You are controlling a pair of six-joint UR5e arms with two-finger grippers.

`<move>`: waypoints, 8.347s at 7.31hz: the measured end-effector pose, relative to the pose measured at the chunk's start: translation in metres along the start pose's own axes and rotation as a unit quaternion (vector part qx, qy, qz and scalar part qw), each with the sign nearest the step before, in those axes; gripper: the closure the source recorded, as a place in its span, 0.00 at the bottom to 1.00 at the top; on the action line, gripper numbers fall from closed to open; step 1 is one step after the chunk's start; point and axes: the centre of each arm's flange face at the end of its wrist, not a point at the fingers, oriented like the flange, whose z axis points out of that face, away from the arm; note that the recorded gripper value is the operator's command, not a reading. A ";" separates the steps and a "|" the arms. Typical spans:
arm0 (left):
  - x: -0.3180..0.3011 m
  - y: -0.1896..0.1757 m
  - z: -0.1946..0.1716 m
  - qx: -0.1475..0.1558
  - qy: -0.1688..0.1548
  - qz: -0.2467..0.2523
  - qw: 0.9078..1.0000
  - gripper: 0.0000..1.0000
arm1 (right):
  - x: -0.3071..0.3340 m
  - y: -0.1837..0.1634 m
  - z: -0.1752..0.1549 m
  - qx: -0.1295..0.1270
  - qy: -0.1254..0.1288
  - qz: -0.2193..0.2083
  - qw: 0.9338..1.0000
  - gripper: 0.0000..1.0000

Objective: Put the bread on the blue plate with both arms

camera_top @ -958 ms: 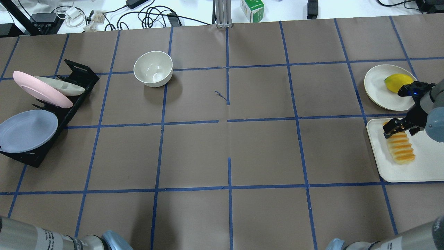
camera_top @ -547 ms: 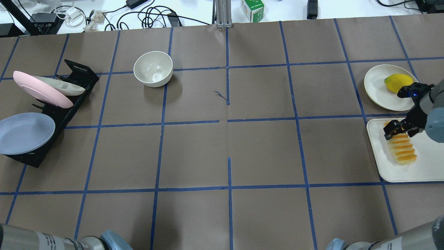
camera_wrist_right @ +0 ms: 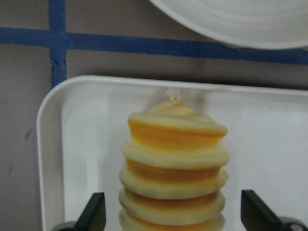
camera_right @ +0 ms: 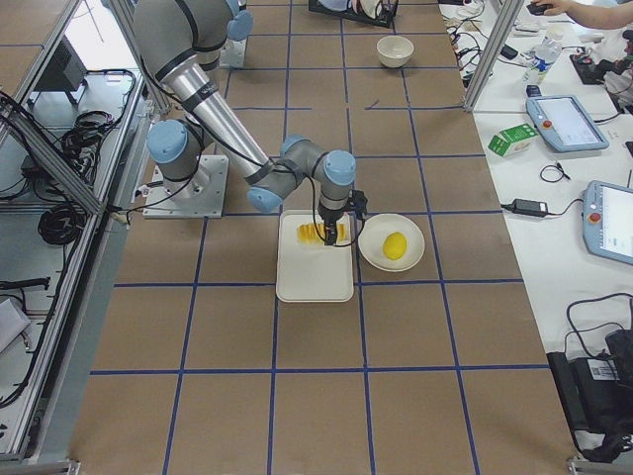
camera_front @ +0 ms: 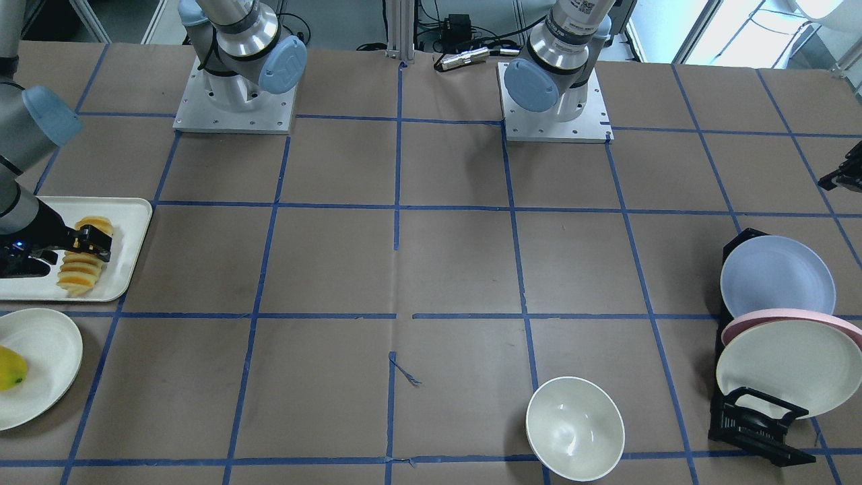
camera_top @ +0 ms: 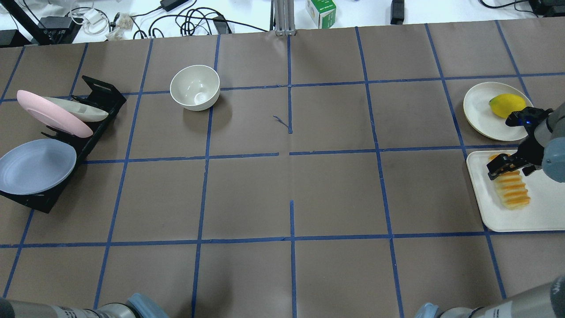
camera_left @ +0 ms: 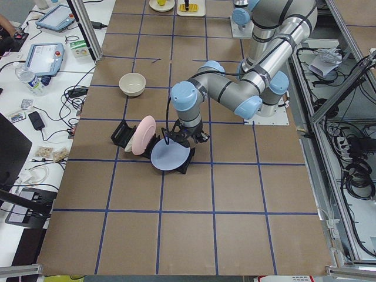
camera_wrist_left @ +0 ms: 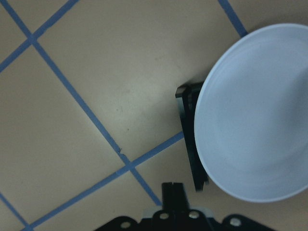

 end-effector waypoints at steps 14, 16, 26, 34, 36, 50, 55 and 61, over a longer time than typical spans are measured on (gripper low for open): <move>0.015 -0.021 0.117 0.025 0.008 -0.009 1.000 1.00 | 0.013 -0.005 -0.051 -0.011 0.003 0.005 1.000 1.00; 0.012 -0.012 0.102 0.016 0.006 -0.008 1.000 1.00 | 0.018 -0.015 -0.079 -0.020 -0.005 0.012 1.000 1.00; 0.225 0.215 -0.024 -0.057 0.155 0.291 0.943 1.00 | -0.097 -0.079 -0.248 -0.050 -0.010 0.013 0.999 1.00; 0.419 0.391 0.189 0.031 0.234 0.492 0.838 0.19 | -0.226 -0.091 -0.261 -0.018 -0.067 0.042 0.997 1.00; 0.428 0.388 0.194 0.048 0.241 0.497 0.832 0.00 | -0.254 -0.104 -0.250 -0.005 -0.071 0.049 0.996 1.00; 0.303 0.432 -0.140 0.121 0.058 0.449 0.883 0.00 | -0.540 -0.124 -0.062 0.033 -0.090 0.129 0.987 0.00; 0.308 0.422 -0.137 0.138 0.067 0.443 0.883 0.00 | -0.409 -0.160 -0.200 0.035 -0.029 0.101 0.994 0.00; 0.309 0.423 -0.138 0.139 0.067 0.440 0.885 0.00 | -0.346 -0.073 -0.336 0.053 0.012 0.041 0.998 0.00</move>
